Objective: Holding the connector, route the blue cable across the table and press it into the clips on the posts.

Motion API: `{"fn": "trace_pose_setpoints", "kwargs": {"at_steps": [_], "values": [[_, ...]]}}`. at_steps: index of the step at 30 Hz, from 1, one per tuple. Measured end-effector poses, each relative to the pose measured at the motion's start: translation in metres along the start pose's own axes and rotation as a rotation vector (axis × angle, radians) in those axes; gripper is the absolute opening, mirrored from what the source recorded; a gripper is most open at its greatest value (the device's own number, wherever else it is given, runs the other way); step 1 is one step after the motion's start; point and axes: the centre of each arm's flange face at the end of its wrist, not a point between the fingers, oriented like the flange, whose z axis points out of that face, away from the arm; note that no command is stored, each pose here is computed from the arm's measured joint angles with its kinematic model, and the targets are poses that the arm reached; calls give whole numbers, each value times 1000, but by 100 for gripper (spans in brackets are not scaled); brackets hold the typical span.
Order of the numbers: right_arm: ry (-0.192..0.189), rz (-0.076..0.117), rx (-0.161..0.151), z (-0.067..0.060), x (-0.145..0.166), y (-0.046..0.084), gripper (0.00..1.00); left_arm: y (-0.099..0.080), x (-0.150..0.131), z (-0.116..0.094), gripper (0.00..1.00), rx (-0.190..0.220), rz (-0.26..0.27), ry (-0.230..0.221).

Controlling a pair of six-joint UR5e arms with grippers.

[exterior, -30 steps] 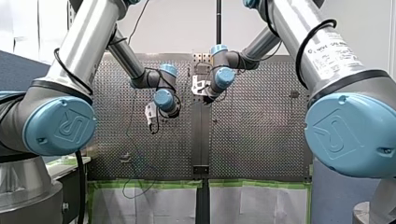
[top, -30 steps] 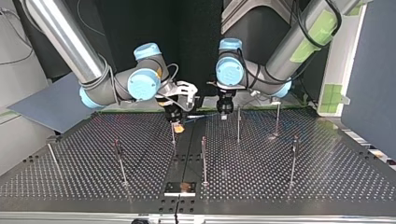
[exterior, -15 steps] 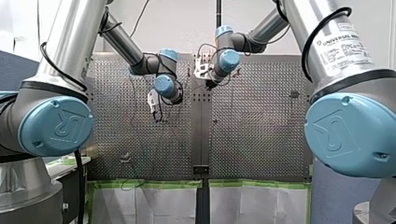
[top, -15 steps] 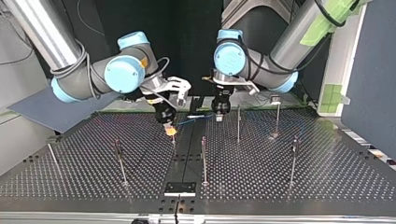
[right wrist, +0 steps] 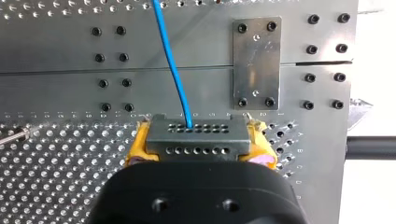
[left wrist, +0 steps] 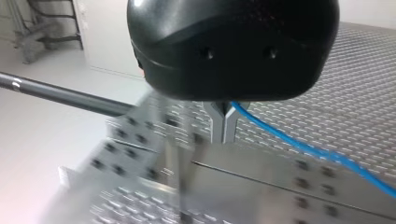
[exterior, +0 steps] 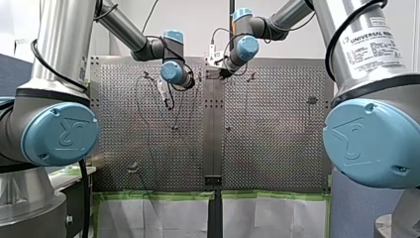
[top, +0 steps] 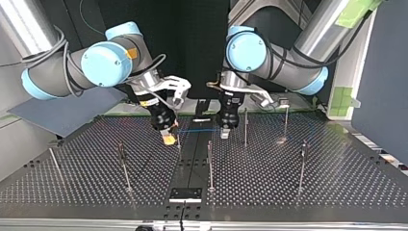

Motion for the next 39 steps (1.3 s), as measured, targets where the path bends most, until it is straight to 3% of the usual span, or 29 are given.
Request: {"fn": "trace_pose_setpoints", "kwargs": {"at_steps": [3,8,15,22,39], "values": [[-4,0,-2,2,-3,1,0,-4,-17,0,0,13,-12,-30],[-34,4,-7,14,-21,7,0,-3,-15,6,0,25,-13,-22],[-29,7,5,20,-18,11,0,10,7,15,0,-26,4,17],[2,7,12,22,3,9,0,16,4,15,0,-59,5,8],[27,9,35,26,18,12,0,13,-22,29,0,2,-34,-53]]}}
